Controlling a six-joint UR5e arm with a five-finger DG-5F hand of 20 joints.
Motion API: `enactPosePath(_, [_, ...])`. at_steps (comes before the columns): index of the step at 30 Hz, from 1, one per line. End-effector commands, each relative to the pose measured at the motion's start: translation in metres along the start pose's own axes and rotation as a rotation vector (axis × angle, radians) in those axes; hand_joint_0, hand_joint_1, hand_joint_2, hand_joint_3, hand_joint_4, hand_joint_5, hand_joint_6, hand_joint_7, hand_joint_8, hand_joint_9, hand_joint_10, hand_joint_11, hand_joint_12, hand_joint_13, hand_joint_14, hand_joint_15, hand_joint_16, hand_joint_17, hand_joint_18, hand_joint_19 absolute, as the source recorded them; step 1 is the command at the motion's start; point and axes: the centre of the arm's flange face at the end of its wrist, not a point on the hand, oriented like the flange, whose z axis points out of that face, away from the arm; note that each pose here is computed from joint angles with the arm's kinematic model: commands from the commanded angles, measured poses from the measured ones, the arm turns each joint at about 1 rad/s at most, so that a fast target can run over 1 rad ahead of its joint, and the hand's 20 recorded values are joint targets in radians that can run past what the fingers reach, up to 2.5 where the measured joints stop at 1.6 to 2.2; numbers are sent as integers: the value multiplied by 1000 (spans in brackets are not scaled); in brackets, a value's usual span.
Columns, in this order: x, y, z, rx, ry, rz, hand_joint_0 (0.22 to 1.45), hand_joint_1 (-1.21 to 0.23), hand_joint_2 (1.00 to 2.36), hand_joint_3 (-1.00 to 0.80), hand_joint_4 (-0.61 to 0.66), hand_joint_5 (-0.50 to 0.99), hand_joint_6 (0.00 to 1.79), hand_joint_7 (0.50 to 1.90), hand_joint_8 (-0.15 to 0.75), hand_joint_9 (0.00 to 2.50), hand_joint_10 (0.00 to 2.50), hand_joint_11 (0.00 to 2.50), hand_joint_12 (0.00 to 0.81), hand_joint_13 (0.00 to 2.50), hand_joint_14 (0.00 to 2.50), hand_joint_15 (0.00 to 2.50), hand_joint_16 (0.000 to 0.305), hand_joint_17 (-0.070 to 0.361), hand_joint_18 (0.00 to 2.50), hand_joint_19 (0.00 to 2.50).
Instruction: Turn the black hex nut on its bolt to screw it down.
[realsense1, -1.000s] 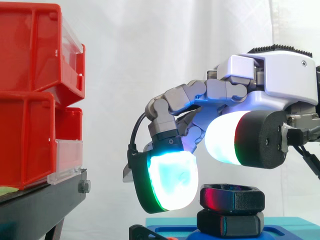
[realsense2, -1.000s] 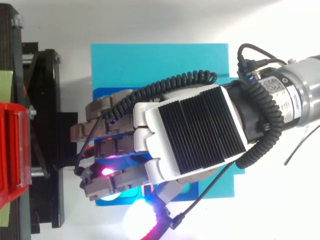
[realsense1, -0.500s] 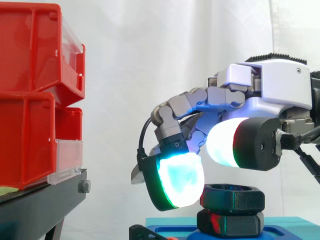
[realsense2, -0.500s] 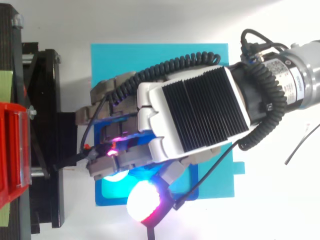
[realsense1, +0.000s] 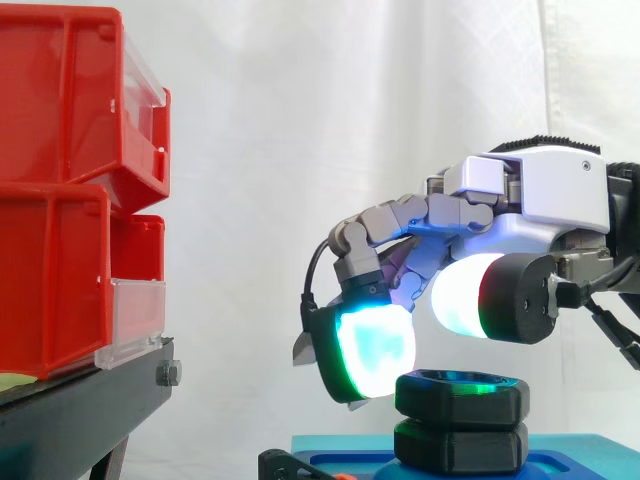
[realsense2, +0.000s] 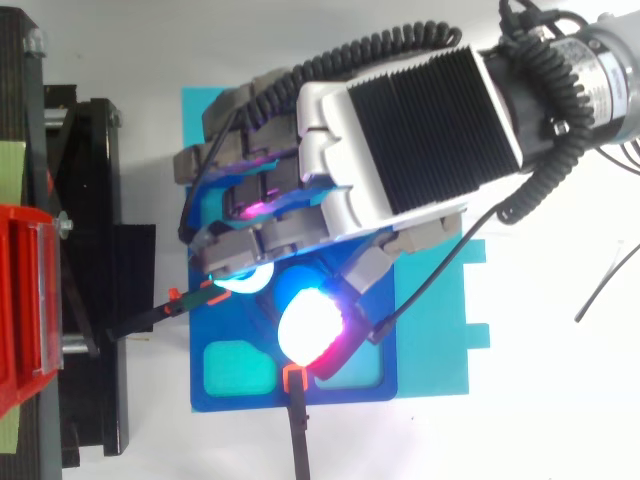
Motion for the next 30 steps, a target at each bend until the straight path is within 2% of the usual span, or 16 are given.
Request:
enactPosePath(1, [-3, -13, -9, -8, -5, -6, 539, -312, 1000, -500, 32, 42, 505, 1456, 279, 1043, 10, 276, 320, 700, 8, 178, 44, 99, 551, 568])
enactPosePath(5, [-8, -28, -19, -18, -17, -17, 538, -312, 1000, -500, 36, 40, 505, 1446, 280, 1044, 10, 276, 319, 701, 7, 178, 44, 98, 547, 566])
enactPosePath(7, [-9, -29, -20, -28, -22, -21, 538, -311, 1000, -500, 36, 39, 506, 1422, 283, 1044, 10, 275, 321, 702, 8, 182, 44, 99, 552, 566])
enactPosePath(12, [-32, -26, -7, -55, -53, -38, 537, -306, 1000, -500, 2, 30, 508, 1290, 283, 1035, 10, 280, 323, 700, 8, 177, 44, 99, 551, 564])
enactPosePath(15, [-48, -19, 3, -60, -47, -34, 537, -304, 1000, -500, 68, 15, 507, 1214, 283, 1026, 10, 275, 323, 697, 8, 186, 44, 100, 553, 566])
enactPosePath(18, [-58, -8, 13, -61, -42, -30, 537, -303, 1000, -500, 126, 0, 507, 1157, 280, 1018, 10, 258, 323, 694, 8, 179, 44, 100, 549, 574])
enactPosePath(20, [-59, -1, 20, -50, -40, -25, 537, -303, 1000, -500, 159, -6, 506, 1122, 276, 1010, 10, 264, 325, 690, 8, 184, 44, 100, 549, 567])
enactPosePath(21, [-55, 11, 28, -48, -35, -22, 537, -303, 1000, -500, 171, -11, 506, 1108, 277, 1005, 10, 261, 324, 689, 8, 178, 44, 100, 548, 574])
enactPosePath(24, [-50, 30, 39, -49, -30, -22, 537, -303, 1000, -500, 187, -14, 506, 1082, 273, 998, 10, 260, 325, 687, 8, 180, 45, 100, 542, 565])
enactPosePath(27, [-40, 33, 38, -19, -12, -26, 536, -303, 1000, -500, 215, -18, 505, 1039, 268, 991, 8, 231, 322, 687, 8, 180, 45, 100, 543, 574])
enactPosePath(30, [-26, 39, 36, -10, 6, -24, 537, -304, 1000, -500, 236, -20, 505, 976, 263, 994, 8, 210, 320, 687, 7, 174, 45, 100, 547, 581])
